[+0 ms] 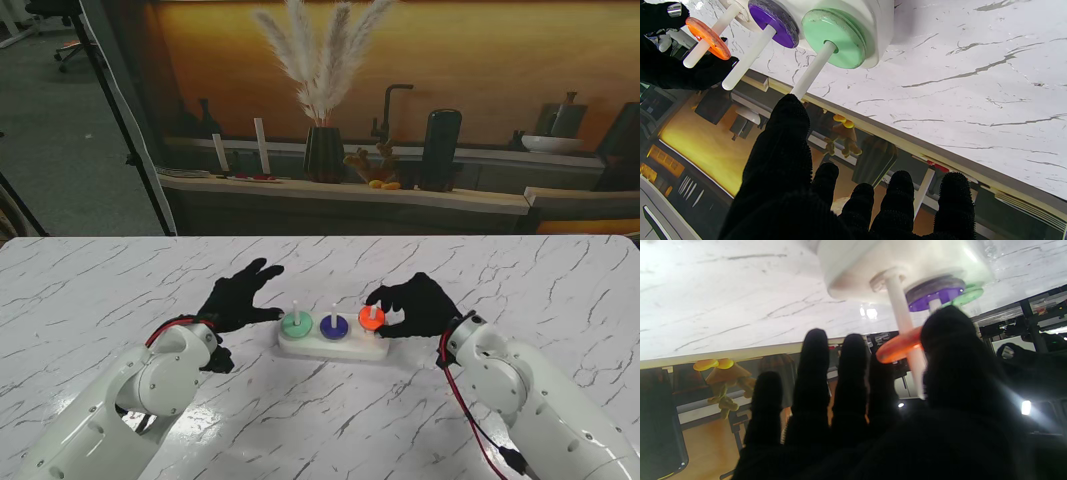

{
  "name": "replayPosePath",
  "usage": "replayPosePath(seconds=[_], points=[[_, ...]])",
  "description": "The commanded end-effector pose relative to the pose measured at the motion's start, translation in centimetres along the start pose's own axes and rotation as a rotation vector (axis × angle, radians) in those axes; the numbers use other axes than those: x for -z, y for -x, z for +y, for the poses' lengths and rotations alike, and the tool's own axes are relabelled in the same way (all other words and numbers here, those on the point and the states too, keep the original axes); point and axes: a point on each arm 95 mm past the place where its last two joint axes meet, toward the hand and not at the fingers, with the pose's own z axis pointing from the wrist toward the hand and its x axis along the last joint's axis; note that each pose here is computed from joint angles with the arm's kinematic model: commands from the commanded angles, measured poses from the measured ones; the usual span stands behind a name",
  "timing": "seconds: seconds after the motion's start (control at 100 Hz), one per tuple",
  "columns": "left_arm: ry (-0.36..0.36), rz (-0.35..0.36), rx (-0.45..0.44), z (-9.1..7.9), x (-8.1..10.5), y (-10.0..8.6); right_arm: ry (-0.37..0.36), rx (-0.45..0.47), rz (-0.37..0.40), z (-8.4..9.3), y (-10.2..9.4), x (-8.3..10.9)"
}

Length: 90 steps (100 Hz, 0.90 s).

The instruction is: Move the three rings of the Hanoi Tower from the left rod to the right rod

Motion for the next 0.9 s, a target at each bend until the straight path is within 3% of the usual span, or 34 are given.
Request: replayPosePath(seconds=[0.0, 0.31, 0.89], points=[[0.02, 0.015, 0.012, 0.6, 0.0, -0.3, 0.003, -0.007, 0.016, -0.2, -0.6, -0.1], [0.02, 0.009, 0.011, 0.6, 0.1, -0.1, 0.044, -0.05, 0.035, 1.4, -1.3, -0.2], [0.017, 0.008, 0.013, 0.6, 0.1, -0.1, 0.089, -0.035, 0.06, 3.6, -1.5, -0.5]])
